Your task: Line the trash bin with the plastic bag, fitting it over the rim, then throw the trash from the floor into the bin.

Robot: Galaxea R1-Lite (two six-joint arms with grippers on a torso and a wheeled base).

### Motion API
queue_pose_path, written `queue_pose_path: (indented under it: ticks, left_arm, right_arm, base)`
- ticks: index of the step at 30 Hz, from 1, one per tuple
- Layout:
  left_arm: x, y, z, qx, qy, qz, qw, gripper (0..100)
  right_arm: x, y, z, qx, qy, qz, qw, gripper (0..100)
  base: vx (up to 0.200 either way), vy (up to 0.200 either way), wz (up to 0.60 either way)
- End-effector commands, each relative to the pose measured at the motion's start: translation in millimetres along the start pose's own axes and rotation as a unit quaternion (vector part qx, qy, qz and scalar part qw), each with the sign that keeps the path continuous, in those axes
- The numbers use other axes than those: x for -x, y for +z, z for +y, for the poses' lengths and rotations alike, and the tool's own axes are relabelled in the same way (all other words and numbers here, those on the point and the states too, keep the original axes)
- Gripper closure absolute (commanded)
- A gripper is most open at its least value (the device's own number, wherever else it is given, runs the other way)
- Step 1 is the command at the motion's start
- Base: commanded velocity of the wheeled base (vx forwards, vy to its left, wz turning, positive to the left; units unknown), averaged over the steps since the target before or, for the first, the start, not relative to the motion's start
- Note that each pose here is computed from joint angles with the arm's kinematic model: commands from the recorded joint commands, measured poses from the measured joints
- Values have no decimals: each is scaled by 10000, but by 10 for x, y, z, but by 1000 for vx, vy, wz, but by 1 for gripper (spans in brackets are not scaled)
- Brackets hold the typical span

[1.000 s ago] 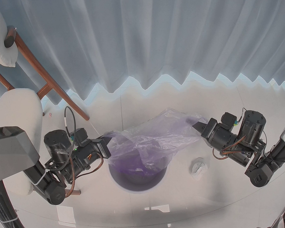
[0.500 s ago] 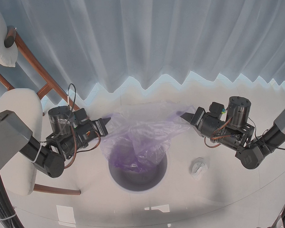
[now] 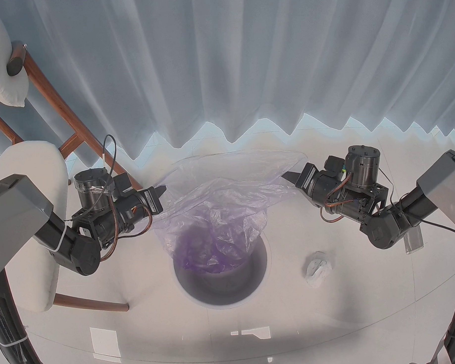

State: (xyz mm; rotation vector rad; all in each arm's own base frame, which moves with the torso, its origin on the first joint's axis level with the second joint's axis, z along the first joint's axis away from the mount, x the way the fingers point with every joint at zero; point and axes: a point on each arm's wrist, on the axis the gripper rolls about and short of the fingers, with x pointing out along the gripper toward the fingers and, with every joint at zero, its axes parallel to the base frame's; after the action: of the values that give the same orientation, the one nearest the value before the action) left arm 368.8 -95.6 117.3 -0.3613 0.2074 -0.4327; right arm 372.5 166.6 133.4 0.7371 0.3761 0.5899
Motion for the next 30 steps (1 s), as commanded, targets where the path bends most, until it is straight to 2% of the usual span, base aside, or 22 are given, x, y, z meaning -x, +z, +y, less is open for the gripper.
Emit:
queue_pose_path:
  ticks: [1, 6, 13, 14, 18, 30]
  left_arm:
    - [-62, -118, 41, 33, 42, 154, 9999, 100]
    - [-152, -243, 99, 157, 102, 300, 9994, 100]
    - [-159, -265, 89, 314, 147, 437, 9984, 100]
    - [-164, -270, 99, 365, 225, 583, 9974, 100]
    - [-188, -280, 136, 512, 280, 615, 9964, 100]
    - [-278, -367, 306, 743, 510, 832, 9925, 100]
  right_arm:
    - [-106, 70, -110, 4, -98, -60, 9999, 100]
    - [-150, 197, -186, -33, -280, -80, 9996, 100]
    - [-176, 315, -301, -60, -472, -121, 9988, 100]
    - [-216, 301, -394, -49, -629, -17, 9980, 100]
    - [-326, 132, -635, 125, -877, 248, 9958, 100]
    - [-526, 21, -847, 143, -961, 352, 9946, 100]
  base:
    - [0, 0, 0]
    - [0, 0, 0]
    - [0, 0, 0]
    - [0, 0, 0]
    - [0, 0, 0]
    - [0, 0, 0]
